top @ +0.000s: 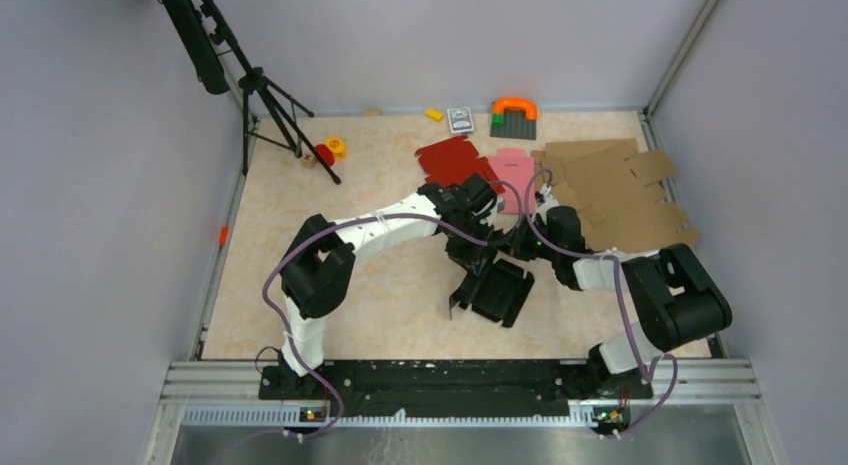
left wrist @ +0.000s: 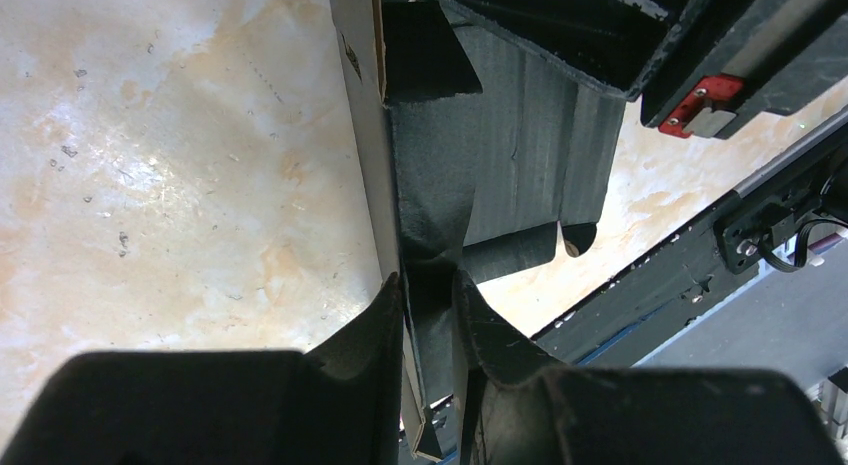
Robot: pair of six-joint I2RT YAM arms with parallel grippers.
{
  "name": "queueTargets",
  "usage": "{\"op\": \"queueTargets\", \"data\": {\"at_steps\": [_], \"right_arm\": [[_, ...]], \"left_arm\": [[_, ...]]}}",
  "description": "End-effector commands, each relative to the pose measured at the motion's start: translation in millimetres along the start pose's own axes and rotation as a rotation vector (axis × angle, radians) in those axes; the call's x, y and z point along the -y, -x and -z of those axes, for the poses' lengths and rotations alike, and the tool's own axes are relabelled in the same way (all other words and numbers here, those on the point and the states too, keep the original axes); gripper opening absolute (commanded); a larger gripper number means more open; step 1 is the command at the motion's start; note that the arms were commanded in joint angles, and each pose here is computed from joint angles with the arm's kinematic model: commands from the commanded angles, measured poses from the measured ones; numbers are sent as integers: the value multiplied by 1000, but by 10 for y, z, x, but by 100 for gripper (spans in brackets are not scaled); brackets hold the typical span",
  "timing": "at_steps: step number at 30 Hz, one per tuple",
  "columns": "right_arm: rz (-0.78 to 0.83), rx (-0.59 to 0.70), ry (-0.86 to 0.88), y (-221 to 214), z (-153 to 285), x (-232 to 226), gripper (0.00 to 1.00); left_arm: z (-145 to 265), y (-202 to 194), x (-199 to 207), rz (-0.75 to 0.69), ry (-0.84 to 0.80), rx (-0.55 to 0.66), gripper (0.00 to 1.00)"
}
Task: Fold the paper box
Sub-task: Fold the paper box at the center of the board.
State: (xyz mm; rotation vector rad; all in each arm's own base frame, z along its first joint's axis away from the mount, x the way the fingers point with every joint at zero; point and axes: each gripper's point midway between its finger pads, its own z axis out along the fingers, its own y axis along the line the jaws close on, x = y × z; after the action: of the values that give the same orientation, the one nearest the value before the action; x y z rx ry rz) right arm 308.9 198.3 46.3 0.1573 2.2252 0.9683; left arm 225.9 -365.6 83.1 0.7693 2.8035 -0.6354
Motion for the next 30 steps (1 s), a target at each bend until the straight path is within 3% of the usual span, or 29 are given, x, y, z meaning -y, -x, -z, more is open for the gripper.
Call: {"op": "queueTargets", "data": {"at_steps": [1, 8, 18, 23, 30], "right_arm": [[26, 22, 94, 58, 67, -214, 0], [8, -36, 78, -107, 61, -143, 0], [-102, -69, 197, -214, 114, -342, 0], [35, -70, 112, -200, 129, -316, 0], [65, -46, 94, -87, 200, -345, 0]], "left_arm": [[7, 40, 58, -9, -6, 19, 15], [-14, 36, 78, -13, 5, 21, 15], [-78, 9, 113, -24, 43, 18, 15], [-108, 7, 122, -29, 47, 12, 15], [-100, 8, 111, -32, 59, 8, 15]]}}
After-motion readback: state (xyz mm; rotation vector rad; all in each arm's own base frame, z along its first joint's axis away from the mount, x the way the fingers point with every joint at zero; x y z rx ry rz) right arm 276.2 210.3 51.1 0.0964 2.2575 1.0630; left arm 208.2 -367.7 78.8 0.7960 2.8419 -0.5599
